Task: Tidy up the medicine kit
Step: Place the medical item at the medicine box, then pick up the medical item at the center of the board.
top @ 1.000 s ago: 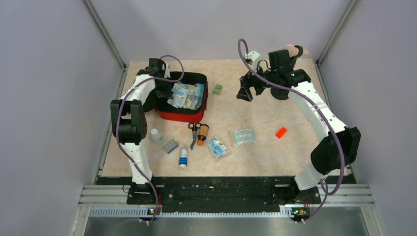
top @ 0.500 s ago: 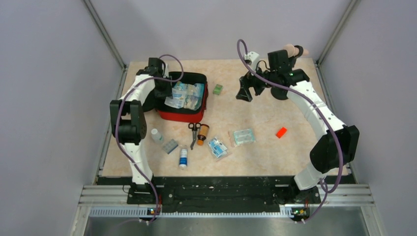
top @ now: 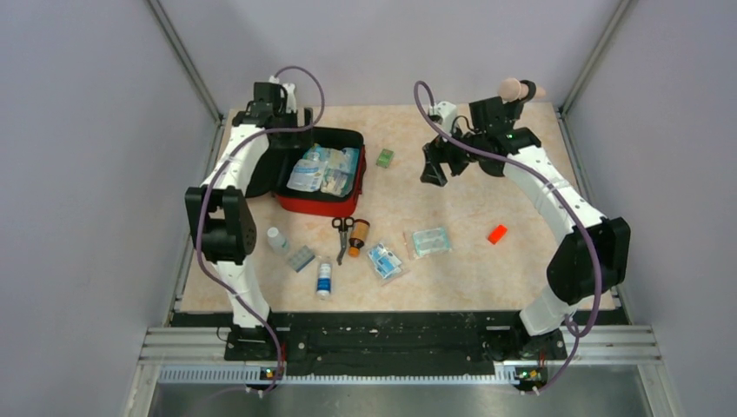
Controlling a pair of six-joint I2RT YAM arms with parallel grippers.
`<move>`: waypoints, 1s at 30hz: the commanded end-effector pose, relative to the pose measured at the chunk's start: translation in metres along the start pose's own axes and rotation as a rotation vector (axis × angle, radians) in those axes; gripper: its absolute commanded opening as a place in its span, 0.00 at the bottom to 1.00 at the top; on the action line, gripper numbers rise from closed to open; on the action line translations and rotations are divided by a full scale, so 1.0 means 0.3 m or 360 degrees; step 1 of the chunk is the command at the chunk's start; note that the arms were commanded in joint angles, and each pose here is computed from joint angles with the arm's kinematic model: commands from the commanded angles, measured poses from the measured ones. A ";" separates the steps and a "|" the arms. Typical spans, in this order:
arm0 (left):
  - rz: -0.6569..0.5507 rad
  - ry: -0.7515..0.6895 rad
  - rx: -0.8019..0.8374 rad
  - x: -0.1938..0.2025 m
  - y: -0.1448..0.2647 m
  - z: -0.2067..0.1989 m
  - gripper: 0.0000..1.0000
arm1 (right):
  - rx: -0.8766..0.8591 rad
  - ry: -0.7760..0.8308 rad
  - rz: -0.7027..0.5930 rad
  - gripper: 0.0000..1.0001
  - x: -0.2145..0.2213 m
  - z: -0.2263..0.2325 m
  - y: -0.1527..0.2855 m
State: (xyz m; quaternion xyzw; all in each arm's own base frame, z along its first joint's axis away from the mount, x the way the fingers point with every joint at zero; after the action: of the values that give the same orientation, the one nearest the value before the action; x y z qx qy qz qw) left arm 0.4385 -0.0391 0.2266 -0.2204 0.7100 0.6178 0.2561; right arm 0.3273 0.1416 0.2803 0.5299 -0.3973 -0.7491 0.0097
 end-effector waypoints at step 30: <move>-0.0761 0.0119 0.0539 0.015 0.406 -0.218 0.85 | -0.0563 0.1204 0.0635 0.62 0.556 0.069 -0.124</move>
State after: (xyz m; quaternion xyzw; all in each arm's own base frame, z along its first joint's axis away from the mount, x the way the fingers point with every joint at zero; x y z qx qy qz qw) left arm 0.3556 -0.0883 0.3088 -0.3404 0.7499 0.4183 0.3832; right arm 0.2452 0.1002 0.1289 0.6357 -0.3228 -0.5692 0.4096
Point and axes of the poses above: each gripper's point midway between its finger pads, its own y axis back along the fingers, its own z axis along the line the jaws close on, x = y × z, the point moved 10 cm from there along y, back along the fingers
